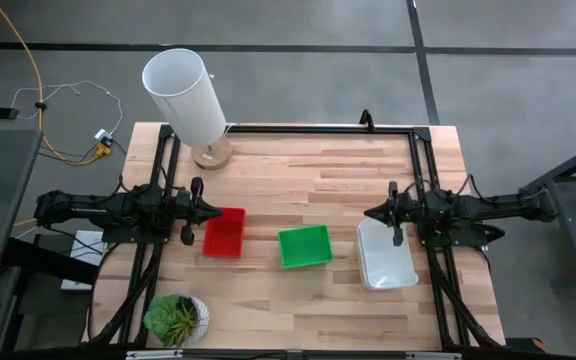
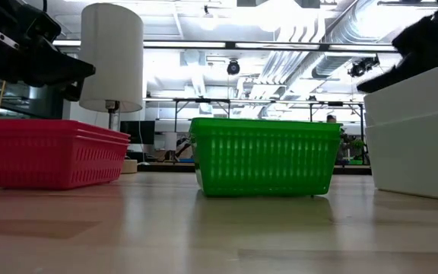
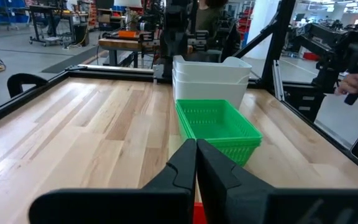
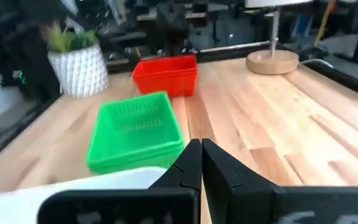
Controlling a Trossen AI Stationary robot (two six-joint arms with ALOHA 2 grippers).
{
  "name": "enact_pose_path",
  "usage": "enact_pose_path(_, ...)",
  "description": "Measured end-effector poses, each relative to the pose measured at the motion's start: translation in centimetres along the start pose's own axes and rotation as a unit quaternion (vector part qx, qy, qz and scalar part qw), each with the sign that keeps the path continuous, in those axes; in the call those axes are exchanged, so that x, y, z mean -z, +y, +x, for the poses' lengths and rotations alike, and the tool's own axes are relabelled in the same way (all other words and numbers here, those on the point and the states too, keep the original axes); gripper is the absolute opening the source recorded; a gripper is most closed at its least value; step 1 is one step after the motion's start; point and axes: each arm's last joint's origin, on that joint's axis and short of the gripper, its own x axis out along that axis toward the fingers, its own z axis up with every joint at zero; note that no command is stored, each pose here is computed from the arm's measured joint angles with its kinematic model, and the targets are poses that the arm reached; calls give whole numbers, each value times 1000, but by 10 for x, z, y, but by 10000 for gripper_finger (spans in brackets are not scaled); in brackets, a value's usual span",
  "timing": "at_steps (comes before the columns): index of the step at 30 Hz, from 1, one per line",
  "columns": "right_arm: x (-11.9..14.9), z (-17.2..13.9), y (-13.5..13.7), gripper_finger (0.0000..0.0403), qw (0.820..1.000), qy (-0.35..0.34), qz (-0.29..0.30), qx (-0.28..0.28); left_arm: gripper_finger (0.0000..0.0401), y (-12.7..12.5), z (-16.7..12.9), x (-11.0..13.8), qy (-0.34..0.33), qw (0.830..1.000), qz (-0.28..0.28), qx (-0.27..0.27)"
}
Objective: Stack baskets by color
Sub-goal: Return to Home Position
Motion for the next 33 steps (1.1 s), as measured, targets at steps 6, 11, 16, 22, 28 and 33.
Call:
enact_pose_path(6,1,1,0,0,1000,10,29,0,1,0,0,0,0,1000,0,0)
enact_pose_path(11,0,1,0,0,999,9,31,-1,1,0,0,0,0,1000,0,0)
enact_pose_path(16,1,1,0,0,999,10,31,-1,1,0,0,0,0,1000,0,0)
enact_pose_path(22,1,1,0,0,999,10,31,-1,1,0,0,0,0,1000,0,0)
enact_pose_path(28,1,1,0,0,999,11,31,-2,1,0,0,0,0,1000,0,0)
enact_pose_path(33,1,1,0,0,999,11,31,-2,1,0,0,0,0,1000,0,0)
